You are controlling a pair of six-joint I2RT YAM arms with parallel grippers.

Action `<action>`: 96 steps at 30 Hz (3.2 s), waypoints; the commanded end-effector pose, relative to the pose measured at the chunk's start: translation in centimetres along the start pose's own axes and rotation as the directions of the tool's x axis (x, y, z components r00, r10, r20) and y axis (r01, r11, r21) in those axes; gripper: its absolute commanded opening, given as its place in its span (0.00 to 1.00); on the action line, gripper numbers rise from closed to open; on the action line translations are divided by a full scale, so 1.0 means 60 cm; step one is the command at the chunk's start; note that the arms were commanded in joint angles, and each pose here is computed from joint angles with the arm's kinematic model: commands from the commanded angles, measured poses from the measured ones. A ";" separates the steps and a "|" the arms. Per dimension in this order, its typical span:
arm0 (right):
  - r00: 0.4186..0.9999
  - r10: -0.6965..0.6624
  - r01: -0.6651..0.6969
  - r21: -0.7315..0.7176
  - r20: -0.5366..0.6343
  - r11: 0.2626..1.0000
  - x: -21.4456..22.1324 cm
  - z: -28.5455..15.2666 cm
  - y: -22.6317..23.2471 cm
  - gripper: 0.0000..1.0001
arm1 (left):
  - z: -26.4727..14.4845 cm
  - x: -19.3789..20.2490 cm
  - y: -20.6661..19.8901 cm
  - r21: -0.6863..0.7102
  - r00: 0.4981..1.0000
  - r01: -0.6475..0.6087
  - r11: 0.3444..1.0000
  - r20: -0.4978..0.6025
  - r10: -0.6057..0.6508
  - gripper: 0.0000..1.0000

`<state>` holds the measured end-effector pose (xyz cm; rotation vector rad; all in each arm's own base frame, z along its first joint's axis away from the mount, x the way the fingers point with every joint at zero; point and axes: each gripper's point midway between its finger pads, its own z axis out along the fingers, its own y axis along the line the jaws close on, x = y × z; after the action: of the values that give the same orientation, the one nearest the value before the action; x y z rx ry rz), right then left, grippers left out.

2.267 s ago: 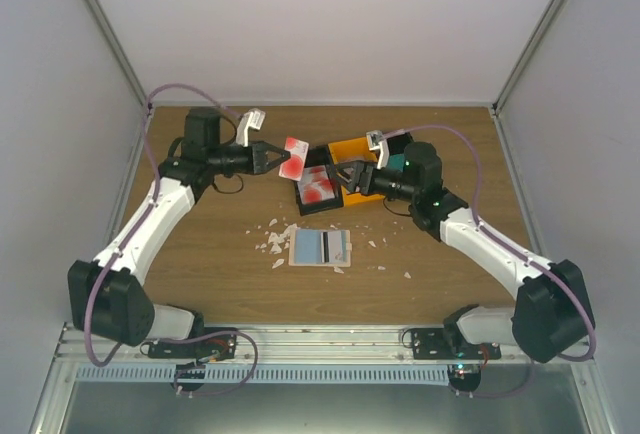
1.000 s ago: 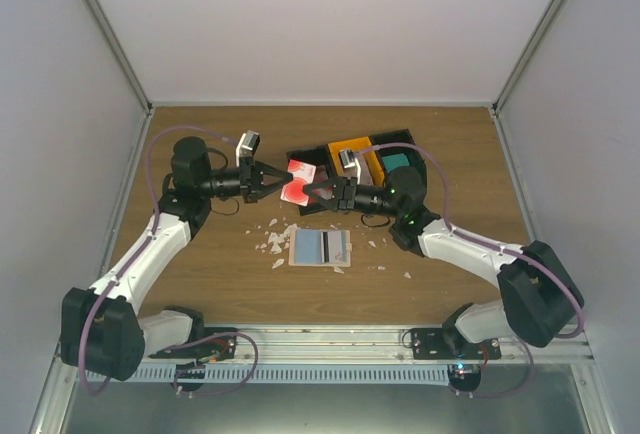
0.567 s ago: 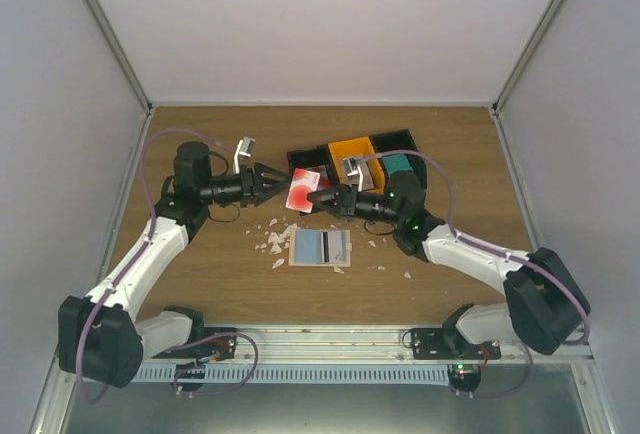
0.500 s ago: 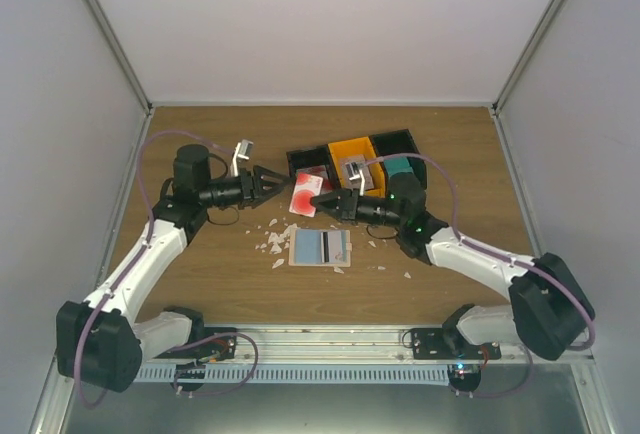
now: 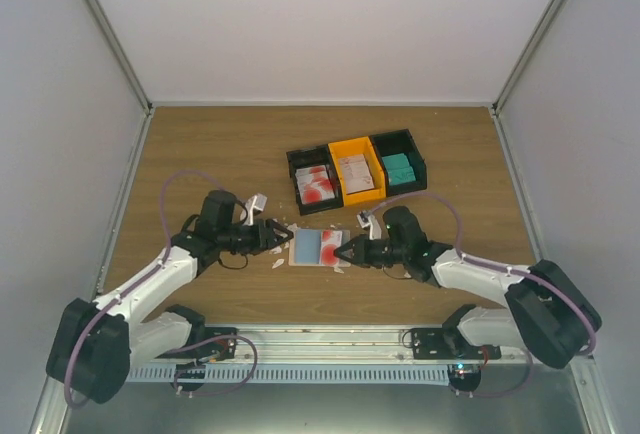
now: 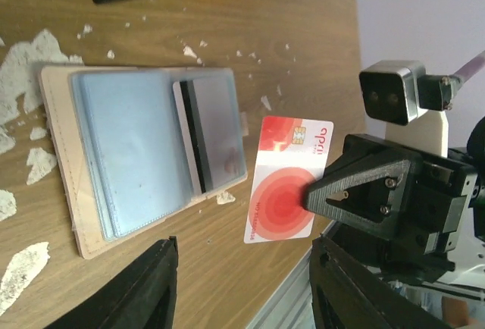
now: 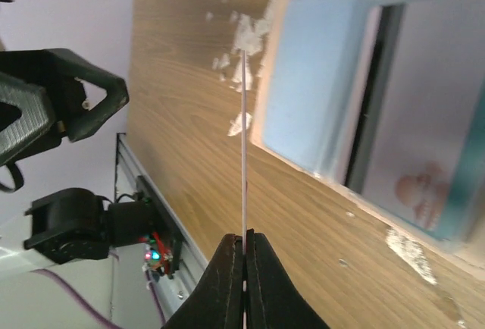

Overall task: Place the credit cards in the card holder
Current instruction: Insert the credit card into the card holder.

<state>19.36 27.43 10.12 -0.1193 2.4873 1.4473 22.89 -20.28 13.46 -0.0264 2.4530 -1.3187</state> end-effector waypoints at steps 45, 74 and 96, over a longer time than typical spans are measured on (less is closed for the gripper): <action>0.997 0.063 -0.062 0.031 -0.052 0.998 -0.049 0.055 -0.080 0.01 | 0.112 0.008 0.113 -0.225 0.991 -0.127 0.966 -0.061 0.116 0.14; 0.980 0.143 -0.147 -0.018 -0.141 0.989 -0.028 0.079 -0.093 0.01 | 0.127 0.040 0.141 -0.253 0.989 -0.113 0.961 -0.123 0.083 0.13; 0.972 0.167 -0.173 -0.020 -0.163 0.985 -0.026 0.120 -0.096 0.01 | 0.127 0.051 0.145 -0.255 0.987 -0.119 0.960 -0.134 0.087 0.06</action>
<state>23.15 29.93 2.86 -0.0236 2.6528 1.6192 24.04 -21.92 2.16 0.0826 2.6835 -0.9809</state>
